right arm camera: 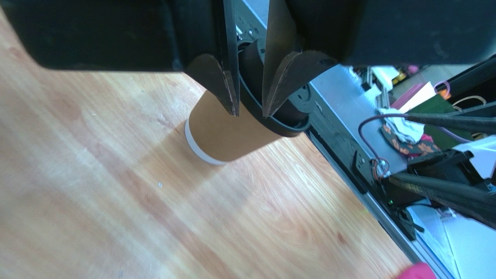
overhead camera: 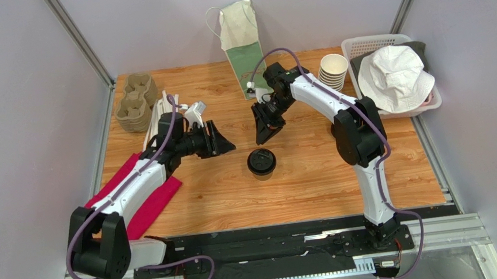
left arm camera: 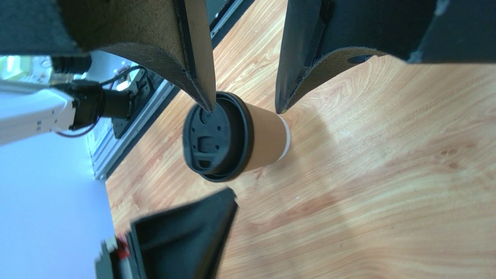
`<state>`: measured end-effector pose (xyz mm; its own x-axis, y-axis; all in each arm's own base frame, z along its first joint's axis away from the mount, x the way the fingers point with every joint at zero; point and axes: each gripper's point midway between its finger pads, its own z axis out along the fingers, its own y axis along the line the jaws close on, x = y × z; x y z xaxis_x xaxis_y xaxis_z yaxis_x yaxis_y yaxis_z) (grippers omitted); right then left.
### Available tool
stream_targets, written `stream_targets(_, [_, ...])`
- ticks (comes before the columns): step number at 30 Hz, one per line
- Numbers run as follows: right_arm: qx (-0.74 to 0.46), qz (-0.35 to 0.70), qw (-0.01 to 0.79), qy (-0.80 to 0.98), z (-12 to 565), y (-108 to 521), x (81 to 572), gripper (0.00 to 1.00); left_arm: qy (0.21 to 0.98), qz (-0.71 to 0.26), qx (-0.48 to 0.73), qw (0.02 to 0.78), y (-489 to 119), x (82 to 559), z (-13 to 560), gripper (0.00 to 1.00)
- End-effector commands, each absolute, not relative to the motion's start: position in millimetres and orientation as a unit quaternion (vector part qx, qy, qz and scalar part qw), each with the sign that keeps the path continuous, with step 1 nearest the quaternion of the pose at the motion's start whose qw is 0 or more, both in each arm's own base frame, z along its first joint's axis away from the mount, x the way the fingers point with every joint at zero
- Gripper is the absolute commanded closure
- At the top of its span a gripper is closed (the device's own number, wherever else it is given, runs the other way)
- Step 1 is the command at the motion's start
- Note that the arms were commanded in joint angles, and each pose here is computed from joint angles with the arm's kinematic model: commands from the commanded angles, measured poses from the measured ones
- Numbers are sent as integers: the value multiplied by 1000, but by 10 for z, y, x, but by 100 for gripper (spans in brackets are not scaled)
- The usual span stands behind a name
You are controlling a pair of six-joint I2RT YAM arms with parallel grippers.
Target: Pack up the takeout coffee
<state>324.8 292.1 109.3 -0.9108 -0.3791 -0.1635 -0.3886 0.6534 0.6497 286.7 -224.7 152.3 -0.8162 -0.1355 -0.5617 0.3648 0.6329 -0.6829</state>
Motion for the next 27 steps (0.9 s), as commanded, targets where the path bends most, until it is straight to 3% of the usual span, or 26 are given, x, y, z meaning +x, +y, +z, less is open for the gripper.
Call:
stream_targets(1, [-228, 346, 74, 907, 1433, 2861, 3532, 75, 824, -424, 161, 339, -2231, 2717, 1836, 49])
stream_targets(5, [-209, 339, 103, 912, 1694, 2550, 3576, 73, 817, -405, 242, 333, -2313, 2518, 1897, 52])
stream_targets(11, [-189, 357, 61, 913, 1637, 2448, 3160, 73, 791, -401, 328, 326, -2648, 2258, 2000, 63])
stream_targets(27, [-183, 357, 24, 916, 1390, 2531, 2946, 73, 807, -421, 315, 268, -3165, 2438, 1675, 74])
